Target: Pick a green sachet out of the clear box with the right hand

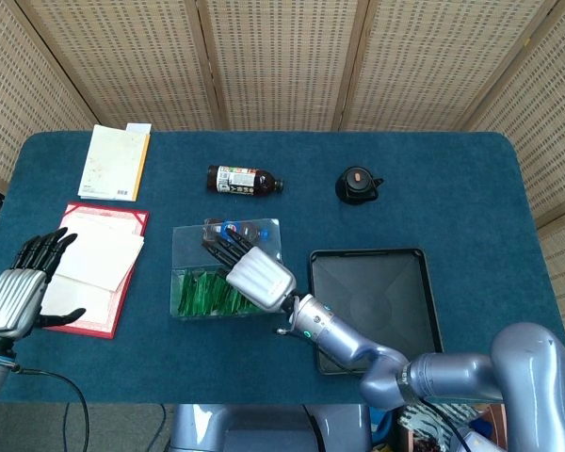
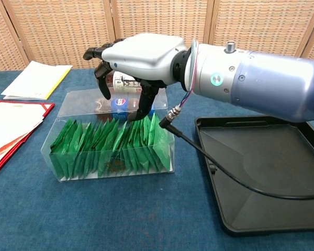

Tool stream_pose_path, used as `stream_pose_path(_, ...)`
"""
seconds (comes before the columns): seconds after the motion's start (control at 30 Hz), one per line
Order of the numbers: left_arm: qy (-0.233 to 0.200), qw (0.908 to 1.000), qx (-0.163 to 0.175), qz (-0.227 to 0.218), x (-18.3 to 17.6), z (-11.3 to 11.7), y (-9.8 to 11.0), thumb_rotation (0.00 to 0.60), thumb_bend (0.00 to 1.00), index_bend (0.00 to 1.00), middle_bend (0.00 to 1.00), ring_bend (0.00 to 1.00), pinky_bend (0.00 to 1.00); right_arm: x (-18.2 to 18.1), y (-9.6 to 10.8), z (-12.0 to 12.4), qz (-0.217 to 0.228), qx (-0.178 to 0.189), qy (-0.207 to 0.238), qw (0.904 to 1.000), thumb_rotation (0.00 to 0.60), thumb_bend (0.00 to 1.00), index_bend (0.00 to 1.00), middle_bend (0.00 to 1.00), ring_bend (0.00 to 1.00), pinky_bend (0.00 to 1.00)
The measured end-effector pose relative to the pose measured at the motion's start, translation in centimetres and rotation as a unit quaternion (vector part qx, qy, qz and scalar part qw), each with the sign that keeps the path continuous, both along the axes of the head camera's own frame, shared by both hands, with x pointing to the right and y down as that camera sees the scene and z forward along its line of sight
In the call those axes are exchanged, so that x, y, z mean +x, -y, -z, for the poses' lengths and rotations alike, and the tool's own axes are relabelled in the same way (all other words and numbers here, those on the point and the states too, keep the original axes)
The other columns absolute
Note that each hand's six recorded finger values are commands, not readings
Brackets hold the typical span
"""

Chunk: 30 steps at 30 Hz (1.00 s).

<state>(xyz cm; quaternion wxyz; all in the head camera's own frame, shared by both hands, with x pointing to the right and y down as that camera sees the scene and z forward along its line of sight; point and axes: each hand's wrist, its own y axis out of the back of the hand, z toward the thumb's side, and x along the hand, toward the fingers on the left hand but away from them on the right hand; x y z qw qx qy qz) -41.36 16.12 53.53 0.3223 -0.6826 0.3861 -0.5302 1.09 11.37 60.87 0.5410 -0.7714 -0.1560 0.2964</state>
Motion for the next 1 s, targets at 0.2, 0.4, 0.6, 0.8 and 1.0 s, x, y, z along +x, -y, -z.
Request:
stream_pose_path(0.2,-0.001,1.0,-0.001,0.001,-0.1,-0.1,0.1,0.6,0.05,0.0,0.0,0.0,0.0,-0.6,-0.1,-0.5,0.002,-0.001,-0.006,1.0,0.6,0.37,0.47,0.1,0.0,0.06)
stream_pose_path(0.4,-0.002,1.0,-0.002,0.002,-0.1,0.0,0.1,0.6,0.05,0.0,0.0,0.0,0.0,-0.7,0.3,-1.4,-0.011,-0.01,-0.015,0.9998,0.6,0.4,0.49,0.1,0.0,0.06)
stream_pose_path(0.6,-0.001,1.0,-0.005,0.0,-0.1,-0.2,0.2,0.6,0.05,0.0,0.0,0.0,0.0,-0.8,-1.0,-1.9,0.0,-0.029,-0.016,0.9995,0.6,0.4,0.5,0.1,0.0,0.06)
stream_pose_path(0.8,-0.001,1.0,-0.004,-0.001,0.0,-0.2,0.2,0.6,0.05,0.0,0.0,0.0,0.0,-1.3,-1.8,-2.1,0.006,-0.041,-0.012,0.9991,0.6,0.4,0.51,0.11,0.0,0.06)
stream_pose_path(1.0,0.001,1.0,-0.006,-0.001,0.0,-0.3,0.2,0.6,0.05,0.0,0.0,0.0,0.0,-1.3,-2.1,-2.7,0.006,-0.046,-0.015,0.9988,0.6,0.4,0.53,0.11,0.0,0.07)
